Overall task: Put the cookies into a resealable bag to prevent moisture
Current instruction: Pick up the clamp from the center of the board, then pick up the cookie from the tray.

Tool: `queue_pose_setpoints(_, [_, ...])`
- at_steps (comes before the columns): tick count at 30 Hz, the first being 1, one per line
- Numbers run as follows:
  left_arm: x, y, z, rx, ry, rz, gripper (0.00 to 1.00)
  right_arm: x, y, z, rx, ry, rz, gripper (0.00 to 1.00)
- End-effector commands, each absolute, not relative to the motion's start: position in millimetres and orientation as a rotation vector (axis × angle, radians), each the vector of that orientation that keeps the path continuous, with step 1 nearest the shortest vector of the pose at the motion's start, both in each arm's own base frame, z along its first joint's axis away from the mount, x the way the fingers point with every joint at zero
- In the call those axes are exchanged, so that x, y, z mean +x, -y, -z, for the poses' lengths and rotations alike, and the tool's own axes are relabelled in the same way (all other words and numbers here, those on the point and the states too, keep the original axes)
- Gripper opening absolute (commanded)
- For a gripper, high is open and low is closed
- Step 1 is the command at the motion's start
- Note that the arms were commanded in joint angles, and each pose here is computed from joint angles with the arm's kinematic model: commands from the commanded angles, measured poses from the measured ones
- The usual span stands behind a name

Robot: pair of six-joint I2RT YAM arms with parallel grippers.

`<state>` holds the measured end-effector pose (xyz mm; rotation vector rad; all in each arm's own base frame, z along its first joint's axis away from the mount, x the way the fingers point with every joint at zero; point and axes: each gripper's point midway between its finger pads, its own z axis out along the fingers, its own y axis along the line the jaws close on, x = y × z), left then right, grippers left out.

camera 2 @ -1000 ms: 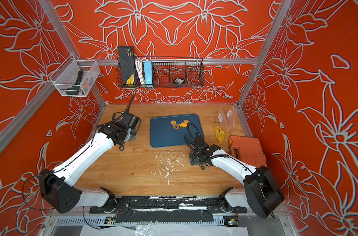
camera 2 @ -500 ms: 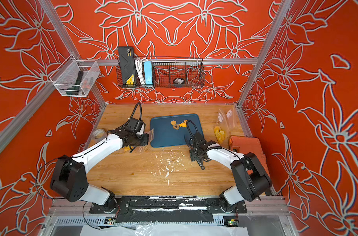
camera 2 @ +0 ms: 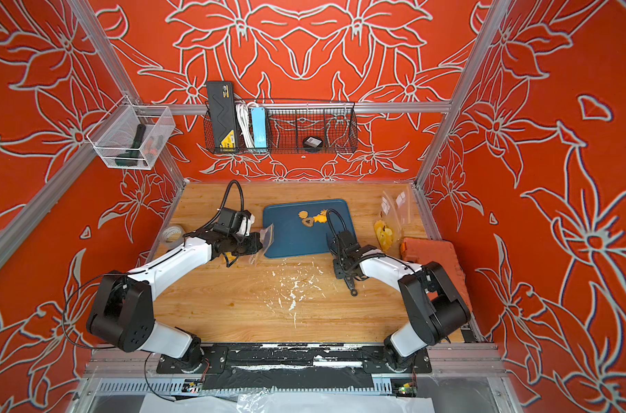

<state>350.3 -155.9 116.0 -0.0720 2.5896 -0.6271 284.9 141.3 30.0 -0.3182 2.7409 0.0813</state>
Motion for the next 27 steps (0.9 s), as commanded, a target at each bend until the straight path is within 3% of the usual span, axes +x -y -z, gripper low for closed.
queue_pose_setpoints(1, [348, 164, -121, -0.022, -2.564, 0.680, 0.00, 276, -139, -53, -0.287, -2.711, -0.131, 0.47])
queue_pose_setpoints(11, [333, 173, -117, 0.048, -2.560, 0.578, 0.00, 229, -171, -99, -0.280, -2.692, -0.536, 0.41])
queue_pose_setpoints(18, [344, 167, -124, 0.016, -2.543, 0.509, 0.00, 245, -168, -112, -0.318, -2.650, -0.452, 0.38])
queue_pose_setpoints(27, [386, 164, -142, 0.003, -2.478, 0.392, 0.00, 285, -190, -111, -0.537, -2.667, -0.364, 0.38])
